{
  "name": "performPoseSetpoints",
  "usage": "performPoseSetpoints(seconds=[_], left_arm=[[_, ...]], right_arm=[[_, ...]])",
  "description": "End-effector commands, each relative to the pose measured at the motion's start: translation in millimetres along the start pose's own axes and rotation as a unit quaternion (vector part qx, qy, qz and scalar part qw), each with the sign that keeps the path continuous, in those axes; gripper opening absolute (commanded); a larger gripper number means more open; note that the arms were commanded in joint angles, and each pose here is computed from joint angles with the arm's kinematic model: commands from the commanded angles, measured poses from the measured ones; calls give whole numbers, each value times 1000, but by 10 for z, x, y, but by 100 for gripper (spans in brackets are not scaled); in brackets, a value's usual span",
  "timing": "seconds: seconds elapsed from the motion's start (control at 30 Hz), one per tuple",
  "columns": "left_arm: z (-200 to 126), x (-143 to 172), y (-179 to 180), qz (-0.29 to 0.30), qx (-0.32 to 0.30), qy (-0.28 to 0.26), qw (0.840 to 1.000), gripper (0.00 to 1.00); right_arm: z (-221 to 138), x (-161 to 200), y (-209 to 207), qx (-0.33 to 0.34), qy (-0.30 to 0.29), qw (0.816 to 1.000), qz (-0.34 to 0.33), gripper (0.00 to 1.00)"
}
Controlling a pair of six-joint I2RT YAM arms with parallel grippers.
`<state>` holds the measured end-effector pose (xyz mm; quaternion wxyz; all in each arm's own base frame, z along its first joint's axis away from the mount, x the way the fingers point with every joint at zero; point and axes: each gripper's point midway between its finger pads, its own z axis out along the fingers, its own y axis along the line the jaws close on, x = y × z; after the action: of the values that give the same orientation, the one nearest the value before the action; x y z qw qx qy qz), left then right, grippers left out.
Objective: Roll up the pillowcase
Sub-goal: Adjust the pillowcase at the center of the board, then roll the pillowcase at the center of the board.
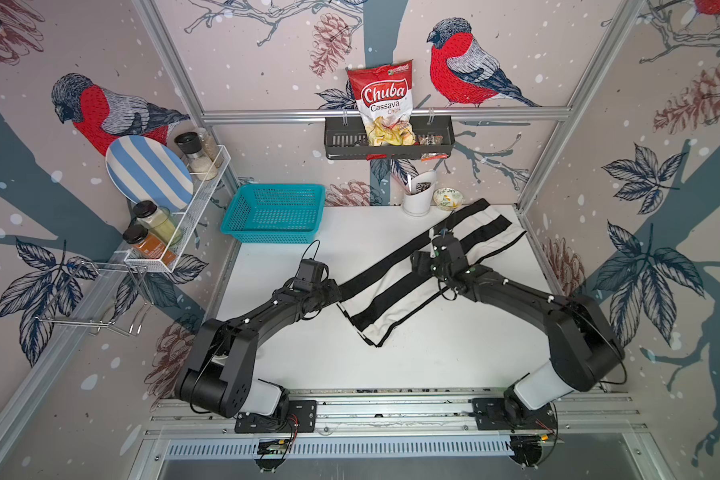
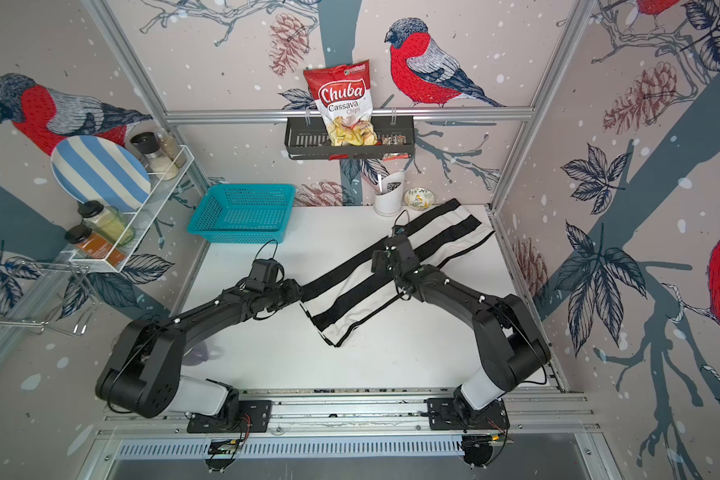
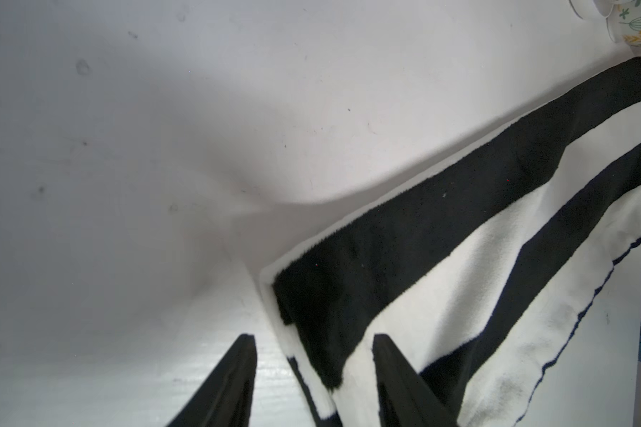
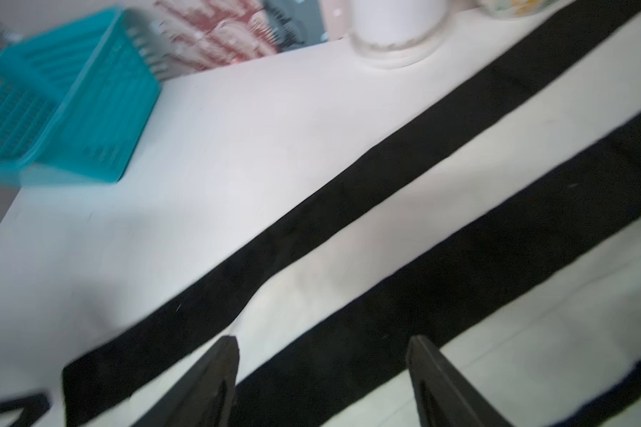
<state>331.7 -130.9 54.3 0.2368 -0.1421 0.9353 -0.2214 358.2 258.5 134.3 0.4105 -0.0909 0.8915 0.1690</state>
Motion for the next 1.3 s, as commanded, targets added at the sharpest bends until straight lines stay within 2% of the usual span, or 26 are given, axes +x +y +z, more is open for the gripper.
performPoseSetpoints(seconds=[0.0, 0.17, 0.33, 0.57, 0.83, 0.9, 0.97, 1.13, 1.27], left_arm=[[57, -44, -36, 30, 32, 12, 999, 50], [132, -56, 18, 27, 40, 26, 998, 41], [175, -121, 33, 24, 38, 28, 999, 42], [176, -111, 44, 21, 38, 29, 999, 50], [135, -96, 38, 24, 41, 27, 999, 56], [126, -86, 48, 24, 39, 27, 999, 56], [128, -50, 60, 23, 39, 32, 998, 56], [188, 31, 134, 18, 26, 49, 998, 56], [270, 30, 176, 14, 15, 58, 998, 49]], right_arm=[[-174, 141, 453, -14, -41, 993, -108, 81], [-270, 709, 1173, -56, -4, 978, -201, 78], [-312, 1270, 1617, -67, 17, 953, -293, 72], [-207, 1810, 1733, -57, 58, 929, -360, 68], [36, 2033, 1607, -8, 75, 915, -395, 63], [68, 2070, 1588, -3, 79, 913, -400, 57], [85, 2098, 1593, -7, 82, 913, -399, 46], [87, 2122, 1630, -17, 86, 914, -395, 26], [82, 2130, 1665, -27, 89, 914, -395, 16]])
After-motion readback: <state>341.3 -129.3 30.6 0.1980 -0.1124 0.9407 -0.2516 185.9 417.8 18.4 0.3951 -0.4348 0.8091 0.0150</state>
